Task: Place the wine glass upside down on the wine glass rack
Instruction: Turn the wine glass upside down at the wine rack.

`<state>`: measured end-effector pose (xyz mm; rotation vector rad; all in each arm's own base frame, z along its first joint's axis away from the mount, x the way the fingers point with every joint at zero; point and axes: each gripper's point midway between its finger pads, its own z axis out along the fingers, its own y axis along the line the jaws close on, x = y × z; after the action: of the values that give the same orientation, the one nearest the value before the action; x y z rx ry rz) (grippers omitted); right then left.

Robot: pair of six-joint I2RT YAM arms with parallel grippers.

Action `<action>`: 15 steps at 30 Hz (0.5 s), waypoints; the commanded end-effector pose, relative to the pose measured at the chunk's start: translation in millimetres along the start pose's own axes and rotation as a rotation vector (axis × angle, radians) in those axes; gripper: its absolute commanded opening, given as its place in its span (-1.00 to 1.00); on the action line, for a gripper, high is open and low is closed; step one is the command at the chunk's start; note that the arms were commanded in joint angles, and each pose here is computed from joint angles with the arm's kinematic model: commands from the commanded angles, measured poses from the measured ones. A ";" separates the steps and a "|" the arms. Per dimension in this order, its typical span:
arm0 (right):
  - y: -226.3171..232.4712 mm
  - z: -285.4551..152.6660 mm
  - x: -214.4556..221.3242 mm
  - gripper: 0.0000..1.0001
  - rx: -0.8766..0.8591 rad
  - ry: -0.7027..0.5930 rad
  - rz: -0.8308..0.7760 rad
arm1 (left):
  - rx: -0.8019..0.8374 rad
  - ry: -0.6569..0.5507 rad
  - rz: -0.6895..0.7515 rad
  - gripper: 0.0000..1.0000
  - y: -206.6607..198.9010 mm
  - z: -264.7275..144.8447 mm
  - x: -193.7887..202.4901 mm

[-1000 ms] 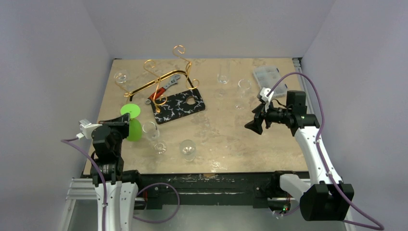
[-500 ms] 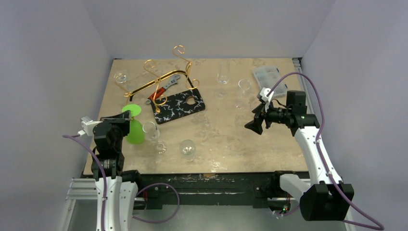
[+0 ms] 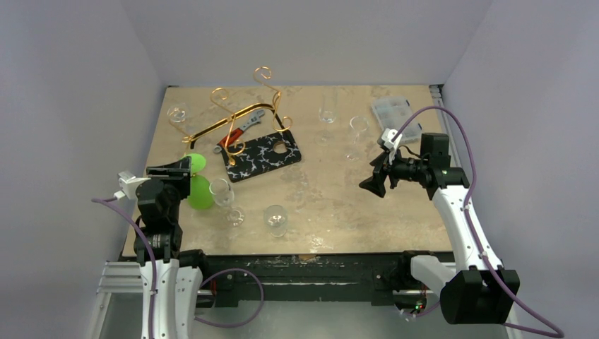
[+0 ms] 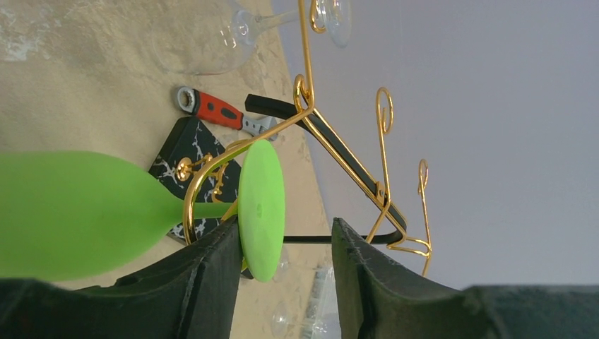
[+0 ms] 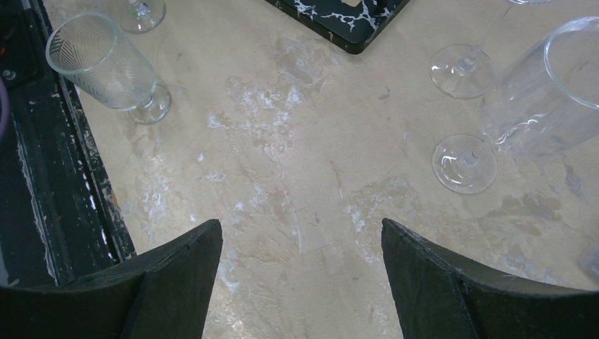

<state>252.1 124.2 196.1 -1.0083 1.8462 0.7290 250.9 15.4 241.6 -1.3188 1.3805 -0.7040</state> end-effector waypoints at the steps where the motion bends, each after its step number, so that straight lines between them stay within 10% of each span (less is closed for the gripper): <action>1: -0.5 -4.4 -8.6 0.60 0.010 -0.012 -0.035 | 0.049 0.007 0.004 -0.02 -15.2 -2.9 -0.6; 15: 0.0 -4.5 -8.7 0.60 0.007 -0.011 -0.034 | 0.061 0.071 -0.020 0.38 -27.1 -9.0 7.6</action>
<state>252.0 124.2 196.0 -1.0086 1.8463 0.7290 253.2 9.1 254.1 -1.2912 1.3773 -0.7533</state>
